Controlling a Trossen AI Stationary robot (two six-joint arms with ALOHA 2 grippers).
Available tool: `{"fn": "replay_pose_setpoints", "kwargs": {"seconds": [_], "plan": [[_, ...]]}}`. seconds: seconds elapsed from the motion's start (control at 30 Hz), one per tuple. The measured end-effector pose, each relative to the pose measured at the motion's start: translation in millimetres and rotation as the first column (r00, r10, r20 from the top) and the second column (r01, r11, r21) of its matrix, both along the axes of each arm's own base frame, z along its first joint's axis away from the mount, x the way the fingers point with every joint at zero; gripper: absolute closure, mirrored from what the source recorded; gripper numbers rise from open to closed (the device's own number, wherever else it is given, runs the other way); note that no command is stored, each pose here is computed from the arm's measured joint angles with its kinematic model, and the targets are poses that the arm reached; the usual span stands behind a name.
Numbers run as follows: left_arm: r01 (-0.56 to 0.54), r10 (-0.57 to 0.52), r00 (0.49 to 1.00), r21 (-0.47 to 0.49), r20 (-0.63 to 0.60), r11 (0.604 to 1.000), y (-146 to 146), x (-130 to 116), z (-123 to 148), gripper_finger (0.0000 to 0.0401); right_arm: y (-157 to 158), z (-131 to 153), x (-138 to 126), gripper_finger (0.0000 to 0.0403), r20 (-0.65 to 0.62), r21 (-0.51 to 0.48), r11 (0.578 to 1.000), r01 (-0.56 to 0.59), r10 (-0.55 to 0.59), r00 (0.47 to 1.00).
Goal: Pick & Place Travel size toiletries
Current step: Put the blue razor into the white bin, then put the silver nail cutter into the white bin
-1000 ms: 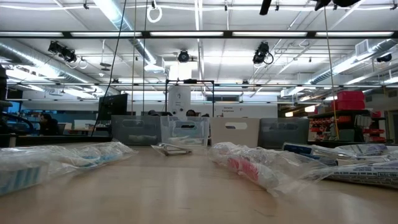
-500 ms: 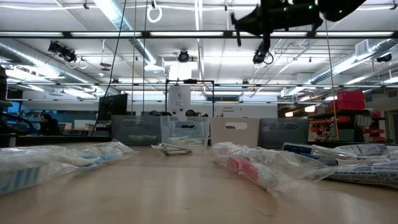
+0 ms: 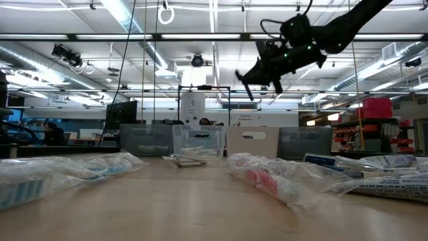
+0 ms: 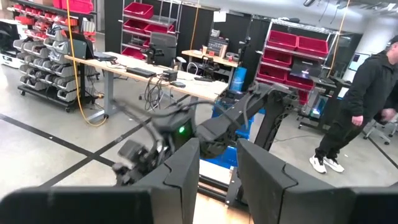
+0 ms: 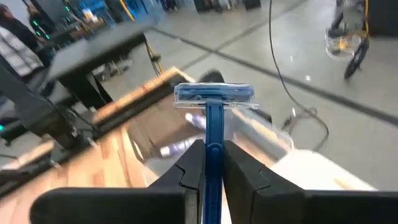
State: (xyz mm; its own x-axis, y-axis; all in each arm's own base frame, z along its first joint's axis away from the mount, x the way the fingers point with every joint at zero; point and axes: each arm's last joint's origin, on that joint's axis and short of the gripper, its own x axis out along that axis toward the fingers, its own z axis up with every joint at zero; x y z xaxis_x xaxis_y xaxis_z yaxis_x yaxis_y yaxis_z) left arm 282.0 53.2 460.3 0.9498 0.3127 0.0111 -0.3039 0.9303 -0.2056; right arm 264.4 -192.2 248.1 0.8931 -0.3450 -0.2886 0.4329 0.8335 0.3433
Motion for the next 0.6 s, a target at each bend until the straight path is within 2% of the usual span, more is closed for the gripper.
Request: {"fn": "replay_pose_setpoints", "kwargs": {"seconds": [0.3,0.6], "plan": [[0.000,0.000,1.000,0.000,0.000,1.000,0,0,0,0.0288,-13,-34,5,0.0352,-0.107,0.080,0.993,0.086,-0.078,0.991],[0.000,0.000,1.000,0.000,0.000,1.000,0,0,0,0.0288,-14,-41,2,0.0267,-0.160,0.117,0.989,0.096,-0.076,0.984]]}}
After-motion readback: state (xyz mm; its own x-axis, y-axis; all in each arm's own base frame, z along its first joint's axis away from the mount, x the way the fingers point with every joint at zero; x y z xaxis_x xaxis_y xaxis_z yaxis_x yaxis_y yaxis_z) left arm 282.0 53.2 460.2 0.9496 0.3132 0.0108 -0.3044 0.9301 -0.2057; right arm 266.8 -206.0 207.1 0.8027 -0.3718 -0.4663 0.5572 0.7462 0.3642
